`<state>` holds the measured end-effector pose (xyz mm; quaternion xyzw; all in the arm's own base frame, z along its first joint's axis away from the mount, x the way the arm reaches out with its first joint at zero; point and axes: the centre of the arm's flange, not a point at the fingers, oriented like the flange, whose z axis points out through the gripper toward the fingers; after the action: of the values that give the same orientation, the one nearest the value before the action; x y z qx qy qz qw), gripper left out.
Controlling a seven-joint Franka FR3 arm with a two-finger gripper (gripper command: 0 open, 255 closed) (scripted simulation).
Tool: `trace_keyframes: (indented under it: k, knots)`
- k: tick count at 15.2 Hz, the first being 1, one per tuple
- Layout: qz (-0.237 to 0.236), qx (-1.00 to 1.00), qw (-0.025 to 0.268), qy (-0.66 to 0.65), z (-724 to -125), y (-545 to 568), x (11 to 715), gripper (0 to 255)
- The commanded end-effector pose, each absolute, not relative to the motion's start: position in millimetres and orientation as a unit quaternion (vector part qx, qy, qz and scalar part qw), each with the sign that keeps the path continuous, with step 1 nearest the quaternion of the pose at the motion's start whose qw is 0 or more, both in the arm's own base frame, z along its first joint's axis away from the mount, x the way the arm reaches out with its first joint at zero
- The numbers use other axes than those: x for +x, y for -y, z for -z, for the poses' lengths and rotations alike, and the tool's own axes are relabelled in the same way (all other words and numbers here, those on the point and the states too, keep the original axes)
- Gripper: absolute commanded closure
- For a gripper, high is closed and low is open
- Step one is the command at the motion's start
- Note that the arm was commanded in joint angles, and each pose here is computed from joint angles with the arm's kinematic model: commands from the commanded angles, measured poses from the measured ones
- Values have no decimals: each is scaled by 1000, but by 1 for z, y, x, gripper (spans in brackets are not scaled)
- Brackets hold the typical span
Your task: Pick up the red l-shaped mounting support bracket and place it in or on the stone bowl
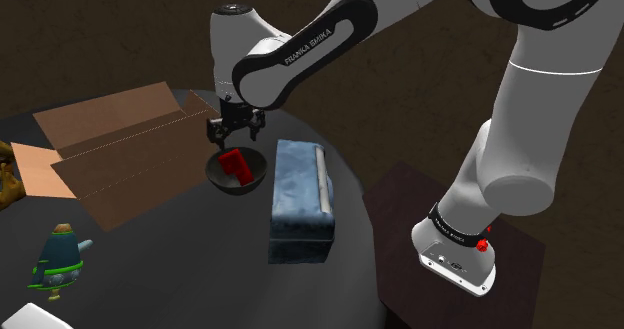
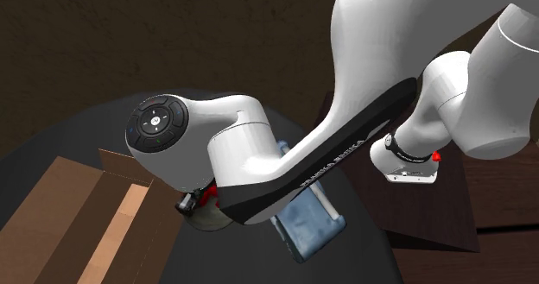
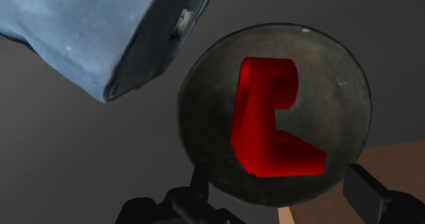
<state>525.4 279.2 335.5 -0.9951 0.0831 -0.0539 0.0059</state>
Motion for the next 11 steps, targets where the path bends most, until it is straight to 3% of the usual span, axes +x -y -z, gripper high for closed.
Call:
trace_keyframes:
  k: [1, 6, 11]
  knots:
    - [54, -995, 6, -83, -335, -279, 525, 0]
    - [54, -995, 6, -83, -385, -279, 520, 0]
    - [54, -995, 6, -83, -385, -279, 520, 0]
